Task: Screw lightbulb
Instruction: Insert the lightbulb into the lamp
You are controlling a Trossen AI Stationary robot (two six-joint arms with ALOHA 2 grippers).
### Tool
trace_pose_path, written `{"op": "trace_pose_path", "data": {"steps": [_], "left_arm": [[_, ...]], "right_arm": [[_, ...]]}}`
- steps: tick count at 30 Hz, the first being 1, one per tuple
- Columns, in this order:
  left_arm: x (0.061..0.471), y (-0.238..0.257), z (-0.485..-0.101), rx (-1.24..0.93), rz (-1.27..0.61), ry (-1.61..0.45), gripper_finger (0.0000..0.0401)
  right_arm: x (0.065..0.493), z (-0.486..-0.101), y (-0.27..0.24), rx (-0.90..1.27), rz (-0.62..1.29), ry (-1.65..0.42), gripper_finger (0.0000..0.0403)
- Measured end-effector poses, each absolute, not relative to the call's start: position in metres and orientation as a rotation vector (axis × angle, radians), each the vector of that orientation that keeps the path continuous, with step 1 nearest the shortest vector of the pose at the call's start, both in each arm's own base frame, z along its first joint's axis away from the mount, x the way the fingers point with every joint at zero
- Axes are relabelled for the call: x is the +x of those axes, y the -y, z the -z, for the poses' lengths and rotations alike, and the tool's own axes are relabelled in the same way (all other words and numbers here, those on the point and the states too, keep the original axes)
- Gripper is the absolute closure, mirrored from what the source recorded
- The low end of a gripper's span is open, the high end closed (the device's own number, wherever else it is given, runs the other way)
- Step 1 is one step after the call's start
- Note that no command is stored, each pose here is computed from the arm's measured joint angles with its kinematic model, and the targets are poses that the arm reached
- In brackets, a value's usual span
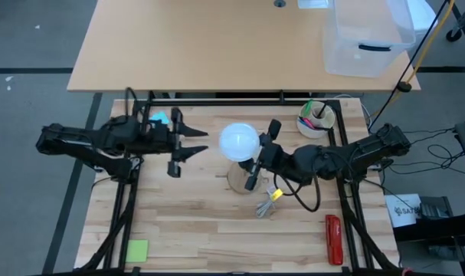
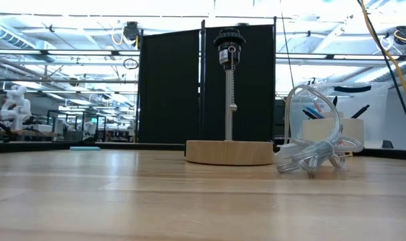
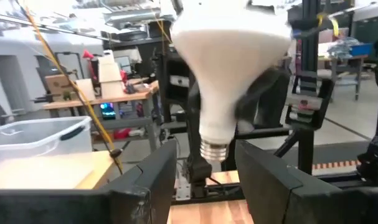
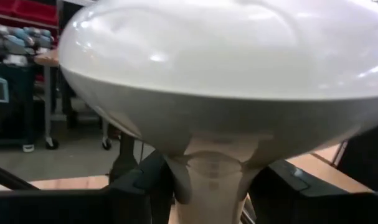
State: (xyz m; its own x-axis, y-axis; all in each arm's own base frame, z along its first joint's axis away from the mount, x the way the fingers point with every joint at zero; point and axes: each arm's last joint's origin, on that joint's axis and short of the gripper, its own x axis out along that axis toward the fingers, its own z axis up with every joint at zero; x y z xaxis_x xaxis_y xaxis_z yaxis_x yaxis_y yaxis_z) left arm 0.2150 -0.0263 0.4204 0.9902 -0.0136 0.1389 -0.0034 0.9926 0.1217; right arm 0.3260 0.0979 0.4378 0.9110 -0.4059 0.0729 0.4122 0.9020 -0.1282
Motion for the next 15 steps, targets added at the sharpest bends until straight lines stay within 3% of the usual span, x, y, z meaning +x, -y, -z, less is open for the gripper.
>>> {"op": "trace_pose_path", "data": {"steps": [15], "left_arm": [[0.183,0.025,-0.431,0.134,-0.026,0.152,0.0231]], "right_arm": [[0.34,-0.402,-0.079,-0.013,0.388,0.001,0.0246]]}}
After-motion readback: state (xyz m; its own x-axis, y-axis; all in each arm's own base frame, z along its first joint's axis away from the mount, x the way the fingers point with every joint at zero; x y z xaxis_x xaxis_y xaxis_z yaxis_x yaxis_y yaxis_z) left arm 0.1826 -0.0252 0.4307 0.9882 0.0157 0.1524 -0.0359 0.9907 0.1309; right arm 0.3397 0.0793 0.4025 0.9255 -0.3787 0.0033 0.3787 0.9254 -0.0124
